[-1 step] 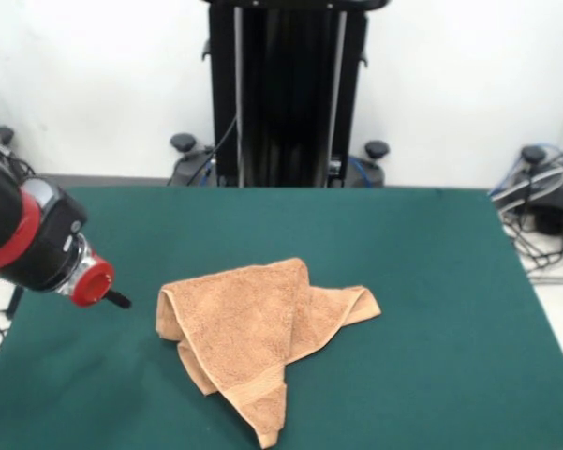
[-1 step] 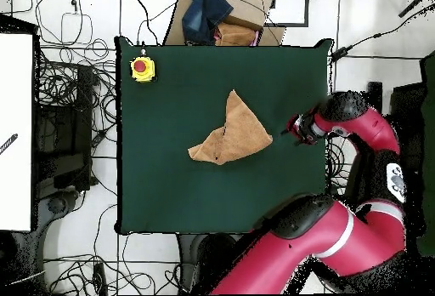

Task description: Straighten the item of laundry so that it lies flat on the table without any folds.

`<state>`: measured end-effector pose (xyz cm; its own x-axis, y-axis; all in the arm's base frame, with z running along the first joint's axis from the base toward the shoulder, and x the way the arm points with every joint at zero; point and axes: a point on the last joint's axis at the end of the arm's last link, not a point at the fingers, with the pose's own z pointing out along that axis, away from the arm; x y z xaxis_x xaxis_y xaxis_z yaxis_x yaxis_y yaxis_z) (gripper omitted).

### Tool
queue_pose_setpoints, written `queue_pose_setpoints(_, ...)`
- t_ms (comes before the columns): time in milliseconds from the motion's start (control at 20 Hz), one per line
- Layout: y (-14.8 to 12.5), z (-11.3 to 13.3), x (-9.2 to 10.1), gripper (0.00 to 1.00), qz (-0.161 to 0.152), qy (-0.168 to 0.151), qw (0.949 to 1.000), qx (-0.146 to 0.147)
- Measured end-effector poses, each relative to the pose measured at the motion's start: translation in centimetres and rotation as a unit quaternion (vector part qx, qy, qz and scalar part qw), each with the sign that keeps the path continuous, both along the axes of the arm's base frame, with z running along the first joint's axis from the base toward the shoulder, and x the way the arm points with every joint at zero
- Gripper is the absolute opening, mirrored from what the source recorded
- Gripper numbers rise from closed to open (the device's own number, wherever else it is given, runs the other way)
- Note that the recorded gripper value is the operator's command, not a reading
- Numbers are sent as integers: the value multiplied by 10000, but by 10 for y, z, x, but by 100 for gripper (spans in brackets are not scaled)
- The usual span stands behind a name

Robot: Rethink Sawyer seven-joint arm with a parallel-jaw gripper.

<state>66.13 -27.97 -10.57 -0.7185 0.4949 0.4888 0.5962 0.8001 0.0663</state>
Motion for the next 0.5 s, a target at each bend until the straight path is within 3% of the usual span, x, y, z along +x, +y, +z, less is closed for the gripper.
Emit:
queue_pose_setpoints(150, -3, 6, 13, 100, 10, -125, 9999, -75)
queue_pose_setpoints(500, 12, 6, 22, 100, 45, -170, 9998, -8)
